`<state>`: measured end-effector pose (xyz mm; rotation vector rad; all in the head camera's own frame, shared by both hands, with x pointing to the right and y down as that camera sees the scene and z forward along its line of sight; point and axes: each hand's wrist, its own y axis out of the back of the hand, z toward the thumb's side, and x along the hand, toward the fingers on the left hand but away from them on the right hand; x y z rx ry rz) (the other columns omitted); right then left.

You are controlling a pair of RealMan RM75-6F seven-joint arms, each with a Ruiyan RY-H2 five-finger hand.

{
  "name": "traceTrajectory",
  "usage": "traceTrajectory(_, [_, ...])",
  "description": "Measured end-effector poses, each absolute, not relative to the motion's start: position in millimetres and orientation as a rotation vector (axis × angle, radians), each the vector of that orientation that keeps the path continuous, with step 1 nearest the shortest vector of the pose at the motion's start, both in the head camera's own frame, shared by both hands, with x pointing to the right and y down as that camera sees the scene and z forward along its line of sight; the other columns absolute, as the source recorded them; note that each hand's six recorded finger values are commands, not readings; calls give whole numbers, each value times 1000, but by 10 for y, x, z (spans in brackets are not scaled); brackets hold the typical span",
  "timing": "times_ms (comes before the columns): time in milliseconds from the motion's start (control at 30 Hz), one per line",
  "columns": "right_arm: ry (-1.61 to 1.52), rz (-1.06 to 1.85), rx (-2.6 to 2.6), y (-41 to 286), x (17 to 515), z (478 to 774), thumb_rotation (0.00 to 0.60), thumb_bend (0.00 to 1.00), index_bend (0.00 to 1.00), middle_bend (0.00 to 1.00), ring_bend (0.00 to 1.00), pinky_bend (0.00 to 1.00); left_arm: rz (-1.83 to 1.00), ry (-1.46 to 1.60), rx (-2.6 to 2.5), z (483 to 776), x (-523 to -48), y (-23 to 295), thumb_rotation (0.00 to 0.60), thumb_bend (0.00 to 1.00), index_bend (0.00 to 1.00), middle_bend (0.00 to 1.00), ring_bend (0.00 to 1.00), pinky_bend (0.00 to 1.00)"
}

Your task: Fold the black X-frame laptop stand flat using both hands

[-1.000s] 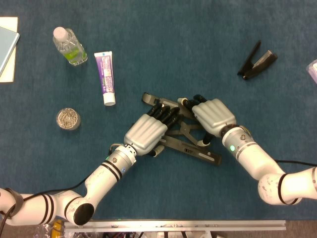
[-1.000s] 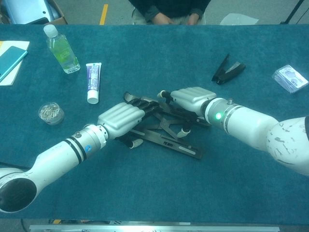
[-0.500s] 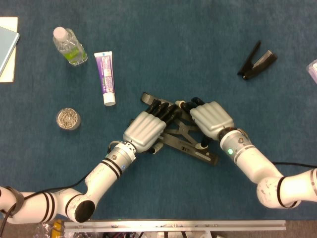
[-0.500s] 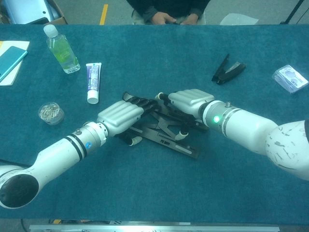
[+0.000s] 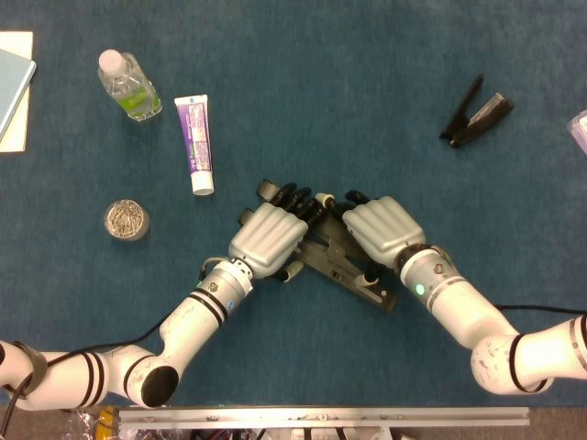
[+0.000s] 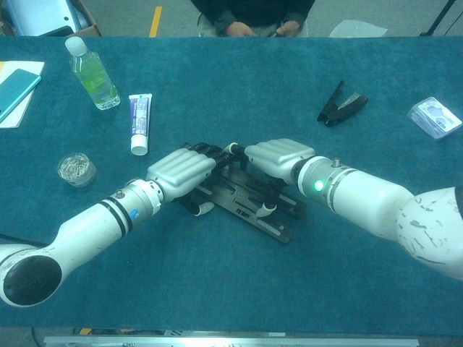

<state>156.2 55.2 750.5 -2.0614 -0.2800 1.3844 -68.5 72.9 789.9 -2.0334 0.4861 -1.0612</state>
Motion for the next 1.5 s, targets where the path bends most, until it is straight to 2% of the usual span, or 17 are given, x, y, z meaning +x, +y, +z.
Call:
traceTrajectory(400, [-299,1389,-2054,454,1630,7372,600,0,0,231,103,338,-1062,458,-2003,7897,-732,723,600,338,0,0,0,0])
traceTrajectory(967, [-616,1316,-2060,-140,1993,6615,600,0,0,227,103,338,-1041,400,-1966,7936,-673,800,600,338,0,0,0,0])
traceTrajectory(1200, [-629,1322,-2073,-148,2079,6612,600,0,0,227,103,338,-1045,366,-1918,7938,-641,775,600,338,3,0,0,0])
traceTrajectory(1500, [-632,1326,-2094,-154,2116,6668,600,0,0,227,103,338,-1065,299,-1847,7940,-657,727,600,338,81,0,0,0])
